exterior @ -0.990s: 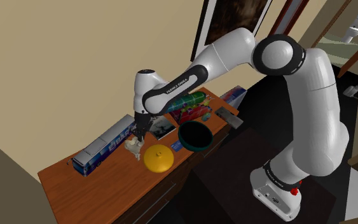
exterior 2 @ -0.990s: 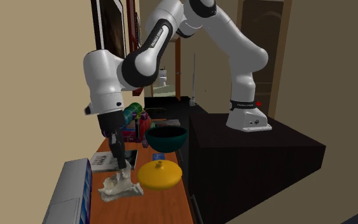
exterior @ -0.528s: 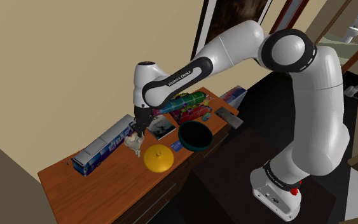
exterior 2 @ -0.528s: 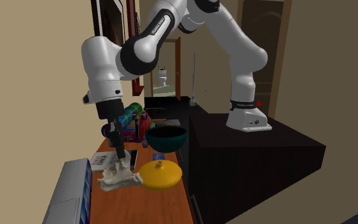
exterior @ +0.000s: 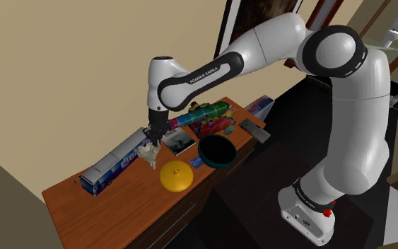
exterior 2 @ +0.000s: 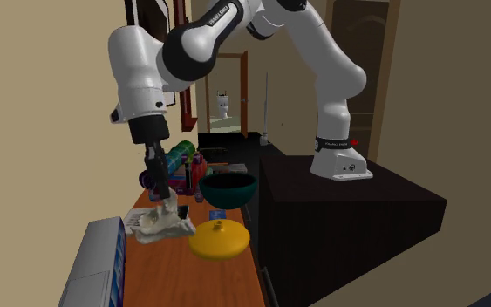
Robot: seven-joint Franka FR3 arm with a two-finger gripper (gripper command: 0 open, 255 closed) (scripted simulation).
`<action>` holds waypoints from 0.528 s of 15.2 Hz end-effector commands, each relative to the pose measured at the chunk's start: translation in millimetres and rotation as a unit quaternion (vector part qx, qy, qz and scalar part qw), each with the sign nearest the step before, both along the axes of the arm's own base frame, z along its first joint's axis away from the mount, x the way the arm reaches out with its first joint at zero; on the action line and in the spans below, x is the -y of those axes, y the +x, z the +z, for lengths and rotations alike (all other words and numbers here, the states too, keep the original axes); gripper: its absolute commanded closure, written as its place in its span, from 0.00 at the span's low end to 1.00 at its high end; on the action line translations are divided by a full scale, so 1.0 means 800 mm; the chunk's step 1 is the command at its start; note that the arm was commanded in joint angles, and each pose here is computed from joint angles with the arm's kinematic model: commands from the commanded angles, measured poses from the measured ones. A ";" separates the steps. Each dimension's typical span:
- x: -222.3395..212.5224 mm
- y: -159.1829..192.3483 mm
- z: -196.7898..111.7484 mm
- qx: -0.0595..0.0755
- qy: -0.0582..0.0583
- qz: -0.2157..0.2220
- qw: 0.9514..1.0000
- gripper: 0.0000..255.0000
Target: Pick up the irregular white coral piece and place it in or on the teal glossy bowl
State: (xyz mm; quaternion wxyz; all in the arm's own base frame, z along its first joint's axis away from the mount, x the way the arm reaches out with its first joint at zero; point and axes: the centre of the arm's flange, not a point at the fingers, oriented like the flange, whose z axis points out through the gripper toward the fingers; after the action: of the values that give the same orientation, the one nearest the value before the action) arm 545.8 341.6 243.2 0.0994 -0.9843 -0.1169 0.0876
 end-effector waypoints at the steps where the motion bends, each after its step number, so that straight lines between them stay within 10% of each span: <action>1: 0.001 -0.001 0.012 0.000 0.000 0.000 1.000 1.00; 8: 0.001 -0.001 0.058 0.000 0.000 0.000 1.000 1.00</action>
State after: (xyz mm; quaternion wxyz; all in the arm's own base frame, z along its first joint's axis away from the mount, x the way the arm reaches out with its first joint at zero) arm 545.2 341.5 283.6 0.0994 -0.9843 -0.1169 0.0877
